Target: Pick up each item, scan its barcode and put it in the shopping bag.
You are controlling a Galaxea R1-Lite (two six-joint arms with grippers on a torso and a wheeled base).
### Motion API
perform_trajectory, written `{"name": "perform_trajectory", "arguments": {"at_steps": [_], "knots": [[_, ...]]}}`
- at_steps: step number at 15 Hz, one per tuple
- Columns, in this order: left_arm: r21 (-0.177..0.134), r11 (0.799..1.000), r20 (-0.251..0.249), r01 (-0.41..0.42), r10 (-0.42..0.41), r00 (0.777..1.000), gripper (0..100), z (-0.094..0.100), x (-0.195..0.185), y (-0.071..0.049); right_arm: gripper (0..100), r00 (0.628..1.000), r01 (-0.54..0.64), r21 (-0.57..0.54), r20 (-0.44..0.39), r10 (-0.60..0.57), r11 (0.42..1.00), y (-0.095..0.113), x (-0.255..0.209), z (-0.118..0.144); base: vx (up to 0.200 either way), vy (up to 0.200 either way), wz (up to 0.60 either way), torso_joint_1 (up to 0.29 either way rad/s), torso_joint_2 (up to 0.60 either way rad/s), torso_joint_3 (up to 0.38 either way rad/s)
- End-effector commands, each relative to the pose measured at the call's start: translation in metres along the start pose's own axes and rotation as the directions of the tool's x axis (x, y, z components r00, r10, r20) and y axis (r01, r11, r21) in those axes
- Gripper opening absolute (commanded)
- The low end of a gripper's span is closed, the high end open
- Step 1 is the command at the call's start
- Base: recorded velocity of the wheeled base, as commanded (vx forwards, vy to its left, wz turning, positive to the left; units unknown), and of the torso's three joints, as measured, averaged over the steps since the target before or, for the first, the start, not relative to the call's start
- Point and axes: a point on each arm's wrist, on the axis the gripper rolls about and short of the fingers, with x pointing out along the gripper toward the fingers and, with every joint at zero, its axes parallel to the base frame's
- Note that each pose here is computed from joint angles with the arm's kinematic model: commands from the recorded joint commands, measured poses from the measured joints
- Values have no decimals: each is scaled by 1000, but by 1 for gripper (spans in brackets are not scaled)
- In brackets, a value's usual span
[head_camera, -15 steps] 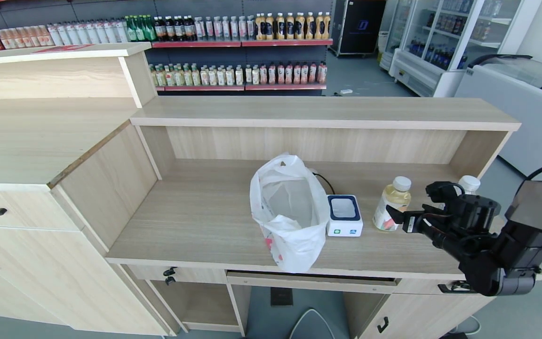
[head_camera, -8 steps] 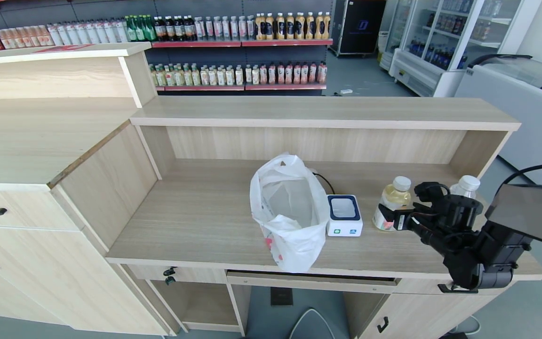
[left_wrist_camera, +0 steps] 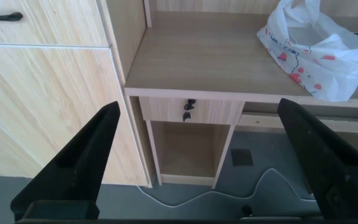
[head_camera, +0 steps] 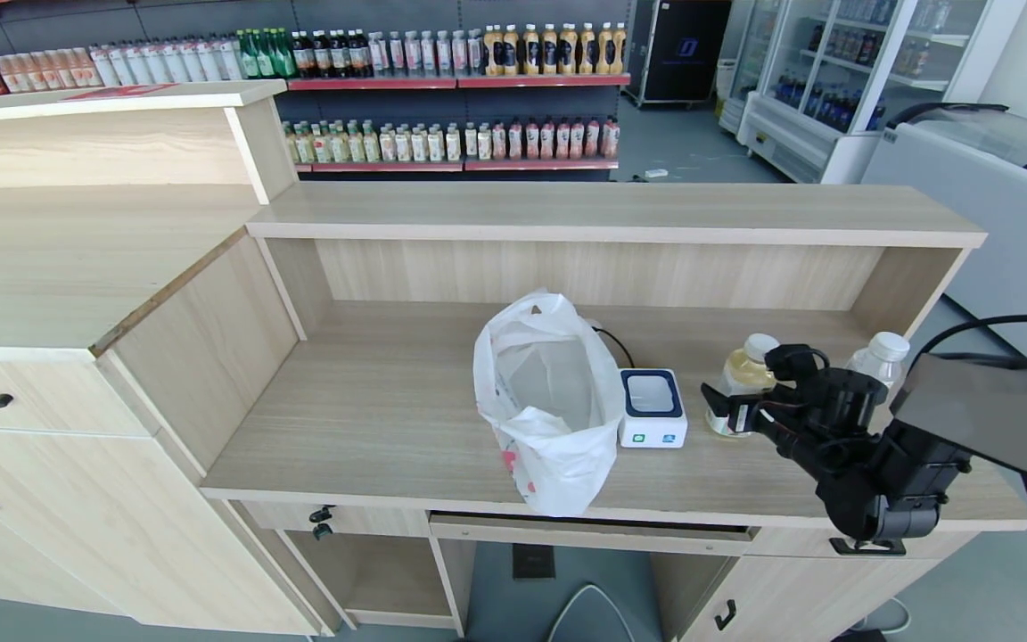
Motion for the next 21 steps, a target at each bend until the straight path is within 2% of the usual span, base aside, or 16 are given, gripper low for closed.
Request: {"name": "perform_trajectory", "arguments": {"at_steps": [1, 9, 10, 14, 18, 21], "knots": [[0, 1000, 0, 0, 0, 1000, 100, 0, 0, 0, 100, 1000, -3, -3, 20, 3, 1000, 0, 7, 0, 0, 0, 0, 0, 0, 0], [0, 1000, 0, -2, 2, 1000, 100, 0, 0, 0, 100, 997, -57, -16, 56, 58, 998, 4, 23, -2, 0, 0, 0, 0, 0, 0], [0, 1000, 0, 0, 0, 1000, 100, 0, 0, 0, 0, 996, -63, -25, 58, 64, 998, 3, 23, -2, 0, 0, 0, 0, 0, 0], [0, 1000, 0, 0, 0, 1000, 100, 0, 0, 0, 0, 996, -54, -34, 70, 56, 998, -5, 27, 0, 0, 0, 0, 0, 0, 0], [0, 1000, 0, 0, 0, 1000, 100, 0, 0, 0, 0, 995, -29, -41, 91, 33, 999, -13, 22, 17, 0, 0, 0, 0, 0, 0], [0, 1000, 0, 0, 0, 1000, 100, 0, 0, 0, 0, 998, -15, -32, 63, 17, 999, -20, 0, 32, 0, 0, 0, 0, 0, 0]]}}
